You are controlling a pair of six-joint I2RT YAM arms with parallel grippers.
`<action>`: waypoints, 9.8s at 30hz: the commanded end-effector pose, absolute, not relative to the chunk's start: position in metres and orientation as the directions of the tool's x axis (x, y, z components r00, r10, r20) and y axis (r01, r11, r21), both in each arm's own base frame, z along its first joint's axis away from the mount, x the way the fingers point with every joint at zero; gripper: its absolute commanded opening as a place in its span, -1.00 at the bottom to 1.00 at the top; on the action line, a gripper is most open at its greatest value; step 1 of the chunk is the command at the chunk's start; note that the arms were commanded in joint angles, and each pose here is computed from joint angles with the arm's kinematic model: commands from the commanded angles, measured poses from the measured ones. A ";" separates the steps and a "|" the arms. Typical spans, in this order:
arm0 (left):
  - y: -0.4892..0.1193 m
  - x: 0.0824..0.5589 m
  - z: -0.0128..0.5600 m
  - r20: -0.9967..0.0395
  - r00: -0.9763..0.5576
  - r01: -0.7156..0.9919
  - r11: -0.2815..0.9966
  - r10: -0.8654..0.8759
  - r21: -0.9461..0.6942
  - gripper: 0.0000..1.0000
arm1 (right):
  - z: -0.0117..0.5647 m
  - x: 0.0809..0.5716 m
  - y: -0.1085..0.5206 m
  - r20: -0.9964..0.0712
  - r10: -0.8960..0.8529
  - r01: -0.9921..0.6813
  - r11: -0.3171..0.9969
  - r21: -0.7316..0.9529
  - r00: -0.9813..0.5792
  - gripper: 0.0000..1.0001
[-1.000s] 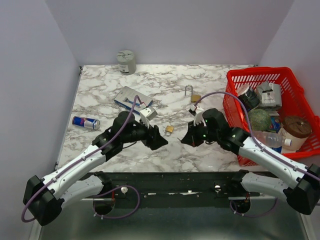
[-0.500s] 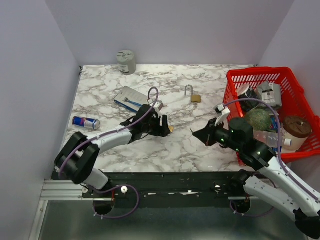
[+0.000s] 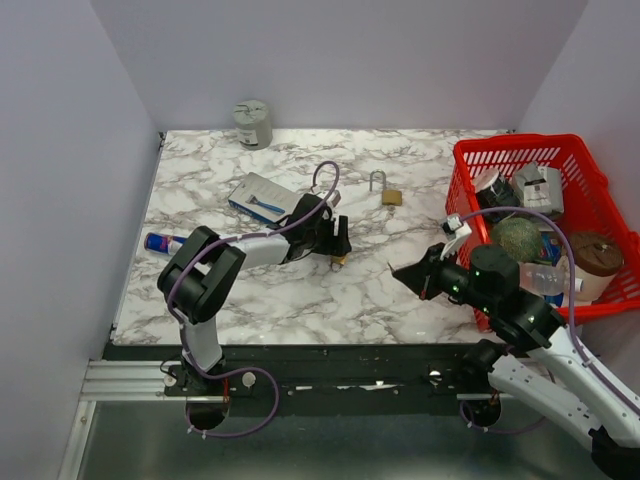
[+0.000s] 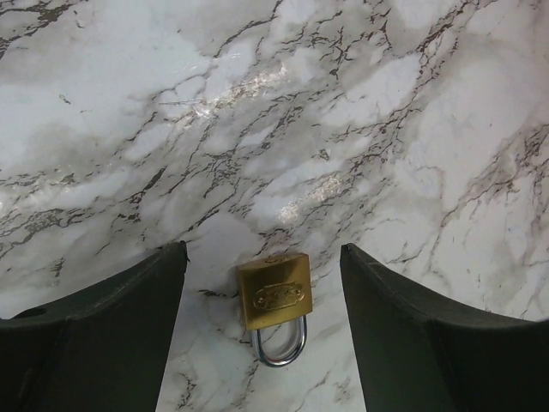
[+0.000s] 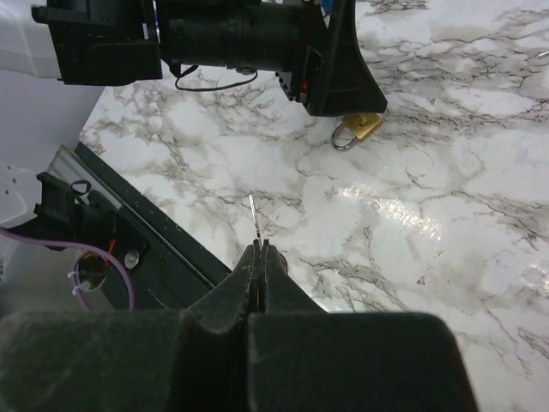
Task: Unlock with the key
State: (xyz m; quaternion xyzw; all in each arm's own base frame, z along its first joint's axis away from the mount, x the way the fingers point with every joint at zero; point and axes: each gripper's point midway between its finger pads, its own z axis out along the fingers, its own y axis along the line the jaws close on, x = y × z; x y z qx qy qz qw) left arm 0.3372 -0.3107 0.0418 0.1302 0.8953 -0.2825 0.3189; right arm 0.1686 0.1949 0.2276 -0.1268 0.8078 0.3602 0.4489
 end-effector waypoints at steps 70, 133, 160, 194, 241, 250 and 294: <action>-0.283 0.260 0.050 -0.367 -0.797 0.530 0.847 0.480 -0.043 0.60 | 0.205 0.174 0.206 -0.772 0.089 -0.504 0.710 0.492 -0.629 -0.99; -0.289 0.314 0.133 -0.509 -0.847 0.264 0.707 -0.156 -0.656 -1.00 | 0.162 0.208 0.256 -0.748 0.100 -0.432 0.764 0.480 -0.656 -0.99; -0.283 0.311 0.149 -0.510 -0.828 0.245 0.670 -0.231 -0.701 -1.00 | 0.132 0.277 0.324 -0.743 0.247 -0.324 0.783 0.532 -0.622 -0.99; -0.285 0.310 0.149 -0.501 -0.833 0.245 0.653 -0.237 -0.717 -1.00 | 0.140 0.294 0.322 -0.748 0.318 -0.313 0.762 0.567 -0.582 -0.99; -0.282 0.311 0.142 -0.448 -0.846 0.170 0.650 -0.289 -0.741 -1.00 | 0.135 0.294 0.318 -0.738 0.446 -0.242 0.748 0.618 -0.505 -0.99; -0.280 0.310 0.144 -0.409 -0.851 0.134 0.617 -0.329 -0.775 -1.00 | 0.134 0.301 0.307 -0.706 0.529 -0.161 0.735 0.659 -0.471 -0.99; -0.278 0.308 0.138 -0.345 -0.863 0.079 0.577 -0.368 -0.813 -1.00 | 0.139 0.325 0.325 -0.726 0.537 -0.155 0.748 0.645 -0.429 -0.99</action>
